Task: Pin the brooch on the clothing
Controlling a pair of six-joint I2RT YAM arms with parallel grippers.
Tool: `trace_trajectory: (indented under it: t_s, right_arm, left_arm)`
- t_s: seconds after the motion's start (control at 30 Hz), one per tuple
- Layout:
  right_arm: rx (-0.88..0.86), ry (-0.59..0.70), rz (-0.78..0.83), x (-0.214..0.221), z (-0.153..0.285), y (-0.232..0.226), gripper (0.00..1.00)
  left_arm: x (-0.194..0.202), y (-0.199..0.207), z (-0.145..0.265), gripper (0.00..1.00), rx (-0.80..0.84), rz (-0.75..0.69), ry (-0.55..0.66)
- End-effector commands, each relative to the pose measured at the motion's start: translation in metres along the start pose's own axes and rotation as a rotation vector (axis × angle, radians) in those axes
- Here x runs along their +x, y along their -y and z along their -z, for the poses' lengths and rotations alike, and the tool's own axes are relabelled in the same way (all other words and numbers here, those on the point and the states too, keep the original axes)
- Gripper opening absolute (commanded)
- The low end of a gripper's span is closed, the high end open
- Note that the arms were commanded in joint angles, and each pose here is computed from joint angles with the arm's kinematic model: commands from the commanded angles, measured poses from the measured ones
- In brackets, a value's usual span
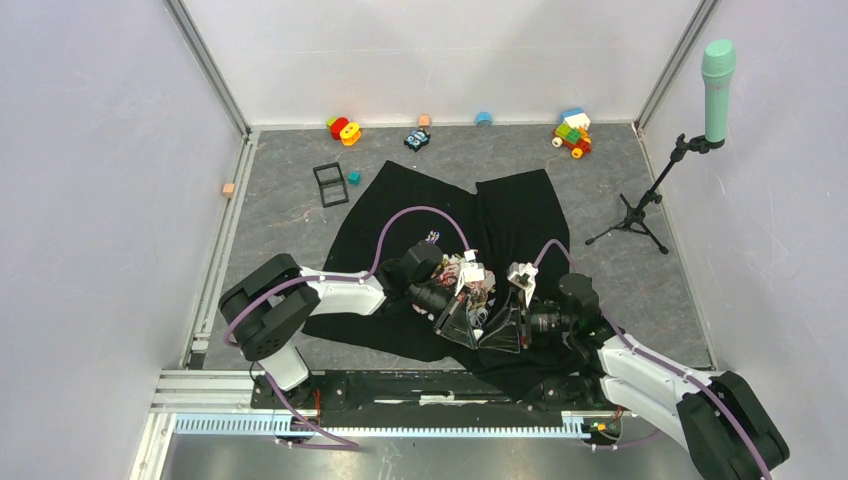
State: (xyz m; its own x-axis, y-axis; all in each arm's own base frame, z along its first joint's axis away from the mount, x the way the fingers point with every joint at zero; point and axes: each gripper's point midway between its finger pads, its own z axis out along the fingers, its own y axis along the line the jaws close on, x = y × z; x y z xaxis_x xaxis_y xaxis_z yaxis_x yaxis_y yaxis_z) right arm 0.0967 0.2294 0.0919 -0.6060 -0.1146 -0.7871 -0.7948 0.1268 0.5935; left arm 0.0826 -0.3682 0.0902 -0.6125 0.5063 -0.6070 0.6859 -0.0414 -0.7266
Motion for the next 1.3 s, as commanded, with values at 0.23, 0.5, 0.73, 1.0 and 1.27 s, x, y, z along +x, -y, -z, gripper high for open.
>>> trace_trajectory:
  t_s: [0.23,0.5,0.73,1.0,1.27]
  right_arm:
    - [-0.013,0.060,0.040,-0.019,-0.008,-0.003,0.41]
    - [-0.012,0.067,0.011,-0.020,-0.010,-0.002,0.33]
    - [-0.017,0.058,0.005,-0.014,-0.009,-0.003,0.32]
    - [-0.034,0.071,0.073,-0.023,-0.006,-0.012,0.53]
    - [-0.016,0.046,0.072,-0.010,-0.002,-0.010,0.52]
  left_arm:
    - [-0.013,0.011,0.003,0.02,0.038,-0.076,0.027]
    - [-0.013,0.013,0.004,0.02,0.040,-0.083,0.029]
    - [-0.014,0.014,0.005,0.02,0.040,-0.086,0.032]
    - [-0.012,0.012,0.004,0.02,0.036,-0.084,0.029]
    - [-0.016,0.015,0.006,0.02,0.036,-0.094,0.038]
